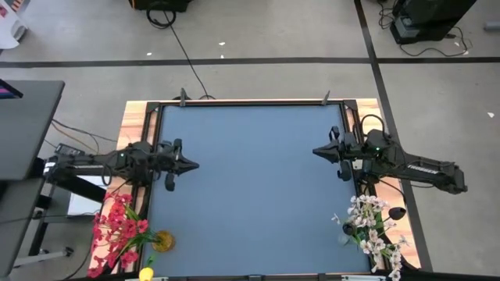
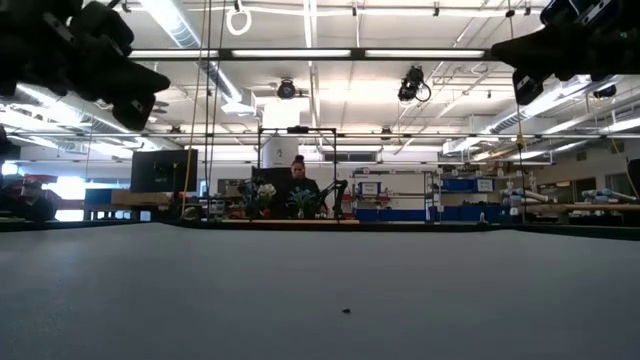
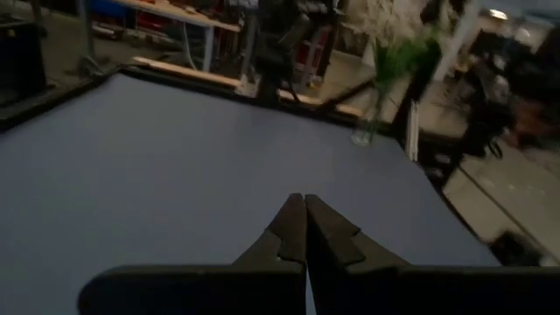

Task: Sort flowers into vase by color
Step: Return to Home Position

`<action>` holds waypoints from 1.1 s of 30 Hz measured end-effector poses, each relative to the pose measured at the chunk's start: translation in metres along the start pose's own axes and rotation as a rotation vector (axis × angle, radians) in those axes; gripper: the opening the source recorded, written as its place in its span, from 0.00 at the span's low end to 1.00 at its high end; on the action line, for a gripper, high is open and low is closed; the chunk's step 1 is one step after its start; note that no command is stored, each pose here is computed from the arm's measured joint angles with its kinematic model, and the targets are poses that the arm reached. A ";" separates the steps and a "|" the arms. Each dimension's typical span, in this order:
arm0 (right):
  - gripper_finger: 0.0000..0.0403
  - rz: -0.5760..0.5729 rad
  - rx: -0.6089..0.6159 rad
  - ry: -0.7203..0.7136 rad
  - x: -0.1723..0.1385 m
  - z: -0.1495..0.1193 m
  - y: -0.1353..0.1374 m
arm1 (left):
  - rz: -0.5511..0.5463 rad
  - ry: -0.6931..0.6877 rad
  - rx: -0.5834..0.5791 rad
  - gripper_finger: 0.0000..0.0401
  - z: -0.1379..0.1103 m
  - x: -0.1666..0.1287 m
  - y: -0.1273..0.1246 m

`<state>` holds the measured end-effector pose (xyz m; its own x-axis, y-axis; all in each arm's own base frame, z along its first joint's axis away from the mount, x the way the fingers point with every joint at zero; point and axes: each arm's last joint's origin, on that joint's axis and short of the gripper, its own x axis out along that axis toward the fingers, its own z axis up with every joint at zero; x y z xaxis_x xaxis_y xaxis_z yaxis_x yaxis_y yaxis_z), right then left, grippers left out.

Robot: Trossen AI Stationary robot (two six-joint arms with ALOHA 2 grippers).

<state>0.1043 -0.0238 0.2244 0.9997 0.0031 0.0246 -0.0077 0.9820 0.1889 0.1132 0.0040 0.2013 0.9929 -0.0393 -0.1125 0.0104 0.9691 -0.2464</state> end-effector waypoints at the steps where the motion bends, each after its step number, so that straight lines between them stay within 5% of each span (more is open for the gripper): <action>1: 0.00 0.002 -0.006 0.000 0.000 0.000 0.000 | -0.012 0.010 0.010 0.01 -0.004 0.000 -0.001; 15: 0.00 0.052 -0.041 -0.012 -0.017 -0.002 0.006 | -0.063 -0.022 0.037 0.01 -0.015 -0.023 -0.004; 25: 0.00 0.067 0.127 -0.038 -0.013 -0.044 -0.003 | -0.080 -0.090 0.026 0.01 -0.033 -0.013 0.000; 33: 0.00 0.083 0.054 -0.052 -0.010 -0.051 0.001 | -0.077 -0.106 0.070 0.01 -0.037 -0.010 0.001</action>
<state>0.0953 -0.0136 0.1744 0.9931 0.0725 0.0926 -0.0927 0.9672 0.2365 0.0986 -0.0037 0.1671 0.9958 -0.0913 0.0075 0.0912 0.9790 -0.1825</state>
